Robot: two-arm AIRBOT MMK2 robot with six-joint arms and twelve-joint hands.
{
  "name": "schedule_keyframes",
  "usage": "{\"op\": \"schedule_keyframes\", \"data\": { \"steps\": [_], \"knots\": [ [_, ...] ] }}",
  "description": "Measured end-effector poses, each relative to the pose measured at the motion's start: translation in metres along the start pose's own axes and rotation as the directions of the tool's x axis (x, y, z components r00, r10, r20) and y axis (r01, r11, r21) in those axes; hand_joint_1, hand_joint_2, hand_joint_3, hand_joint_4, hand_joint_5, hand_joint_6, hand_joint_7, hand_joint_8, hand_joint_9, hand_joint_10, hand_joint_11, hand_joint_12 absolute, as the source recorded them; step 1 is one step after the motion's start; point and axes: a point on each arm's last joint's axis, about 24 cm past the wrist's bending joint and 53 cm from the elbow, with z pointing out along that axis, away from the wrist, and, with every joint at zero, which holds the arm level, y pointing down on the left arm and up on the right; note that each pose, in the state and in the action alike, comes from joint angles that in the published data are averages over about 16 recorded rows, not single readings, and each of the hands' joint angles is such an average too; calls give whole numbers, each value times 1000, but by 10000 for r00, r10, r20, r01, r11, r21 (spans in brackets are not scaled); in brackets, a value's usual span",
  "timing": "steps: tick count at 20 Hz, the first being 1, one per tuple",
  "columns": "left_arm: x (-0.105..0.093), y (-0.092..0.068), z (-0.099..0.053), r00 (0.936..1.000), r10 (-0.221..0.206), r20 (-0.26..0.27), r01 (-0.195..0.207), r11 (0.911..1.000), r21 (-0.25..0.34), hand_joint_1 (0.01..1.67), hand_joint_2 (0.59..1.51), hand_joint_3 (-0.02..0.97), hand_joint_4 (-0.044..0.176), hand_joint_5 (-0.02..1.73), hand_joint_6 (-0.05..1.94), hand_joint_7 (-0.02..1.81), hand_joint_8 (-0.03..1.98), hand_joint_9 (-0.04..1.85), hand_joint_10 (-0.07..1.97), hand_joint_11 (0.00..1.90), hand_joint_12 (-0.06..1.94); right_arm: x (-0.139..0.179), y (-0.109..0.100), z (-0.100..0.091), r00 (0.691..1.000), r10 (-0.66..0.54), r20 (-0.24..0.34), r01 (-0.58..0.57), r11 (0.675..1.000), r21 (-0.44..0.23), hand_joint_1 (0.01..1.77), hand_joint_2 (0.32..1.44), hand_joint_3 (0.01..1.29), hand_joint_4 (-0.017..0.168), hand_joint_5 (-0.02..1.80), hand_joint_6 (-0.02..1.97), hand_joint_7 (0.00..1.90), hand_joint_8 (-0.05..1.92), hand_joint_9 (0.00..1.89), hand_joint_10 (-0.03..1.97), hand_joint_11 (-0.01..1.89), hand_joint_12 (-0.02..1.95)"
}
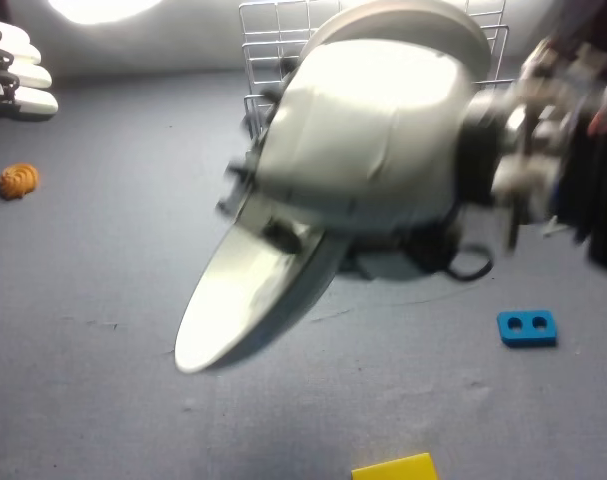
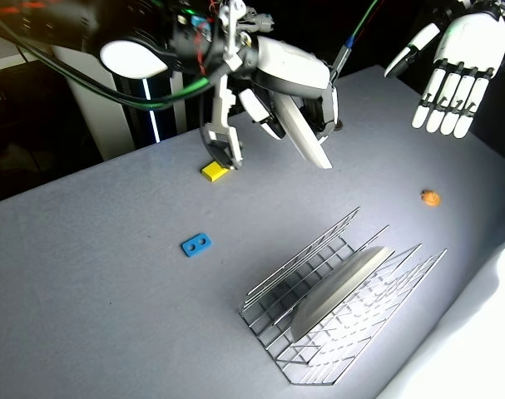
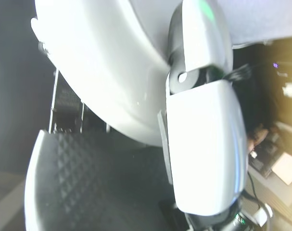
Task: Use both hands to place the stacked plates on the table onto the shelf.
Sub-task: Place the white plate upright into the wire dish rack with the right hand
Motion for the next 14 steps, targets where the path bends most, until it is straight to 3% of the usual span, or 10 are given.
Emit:
{"op": "schedule_keyframes", "data": {
  "steps": [4, 7, 14],
  "knots": [
    [10, -1, 2, 9993, 17, -362, -17, 10000, 15, 14, 1133, 19, 4, 33, 17, 18, -2, 16, -56, 15, -8, -16, -15, -11, 9932, 1161, 102, -1164, 9925, 382, 1273, 990, 13, -3, 942, 963, 1032, 862, 1045, 949, 956, 1029],
    [17, -3, 5, 9983, -13, -589, 15, 10000, 42, 14, 1134, 19, 4, 36, 17, 18, -2, 17, -56, 15, -8, -33, -28, -16, 9795, 1953, 486, -1979, 9787, 553, 1282, 990, 13, -3, 943, 966, 1032, 859, 1048, 923, 960, 1029],
    [29, -7, 9, 9951, -79, -985, 94, 9999, 144, 14, 1135, 20, 4, 44, 16, 18, -2, 17, -56, 14, -8, -75, -48, -24, 9192, 3575, 1648, -3654, 9307, 190, 1305, 989, 13, -3, 942, 983, 1027, 875, 1041, 947, 960, 1035]
  ]
}}
